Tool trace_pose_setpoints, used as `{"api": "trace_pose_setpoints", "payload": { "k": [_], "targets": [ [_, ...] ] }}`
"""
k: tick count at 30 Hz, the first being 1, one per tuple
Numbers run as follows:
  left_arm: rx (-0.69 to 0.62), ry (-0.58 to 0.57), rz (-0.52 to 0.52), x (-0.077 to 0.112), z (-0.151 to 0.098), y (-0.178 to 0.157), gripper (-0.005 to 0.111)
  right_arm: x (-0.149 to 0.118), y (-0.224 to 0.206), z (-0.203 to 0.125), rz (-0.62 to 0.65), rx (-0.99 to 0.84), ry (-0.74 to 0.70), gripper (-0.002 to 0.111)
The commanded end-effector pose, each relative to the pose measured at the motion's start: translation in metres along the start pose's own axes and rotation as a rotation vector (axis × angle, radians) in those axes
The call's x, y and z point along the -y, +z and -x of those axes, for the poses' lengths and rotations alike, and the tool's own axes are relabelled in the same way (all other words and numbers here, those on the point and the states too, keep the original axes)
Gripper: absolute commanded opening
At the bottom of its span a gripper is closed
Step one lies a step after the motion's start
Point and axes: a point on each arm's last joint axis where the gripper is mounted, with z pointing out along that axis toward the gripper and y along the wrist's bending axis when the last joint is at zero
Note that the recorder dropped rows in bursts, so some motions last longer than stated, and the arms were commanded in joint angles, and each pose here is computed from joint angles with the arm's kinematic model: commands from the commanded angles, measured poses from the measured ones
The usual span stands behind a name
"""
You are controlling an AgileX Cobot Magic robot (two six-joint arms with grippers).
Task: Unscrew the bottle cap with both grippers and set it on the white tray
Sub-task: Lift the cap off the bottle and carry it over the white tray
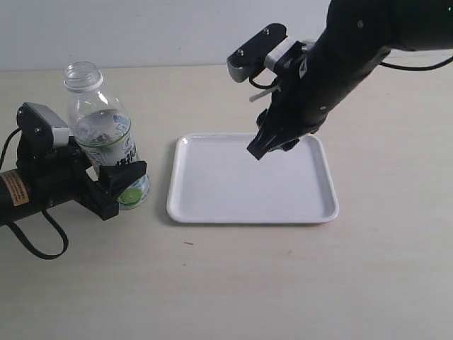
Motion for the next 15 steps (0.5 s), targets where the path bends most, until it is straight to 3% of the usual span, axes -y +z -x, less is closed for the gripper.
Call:
{"api": "trace_pose_setpoints", "payload": {
  "k": [1,15],
  "targets": [
    [0.056,-0.003,0.007,0.000,0.006,0.000,0.000,0.000,0.009,-0.007,-0.019,0.052,0.009,0.000],
    [0.058,-0.007,0.017,-0.001,0.007,0.000,0.000,-0.003,0.065,-0.021,-0.005,0.021,0.044,0.000]
  ]
}}
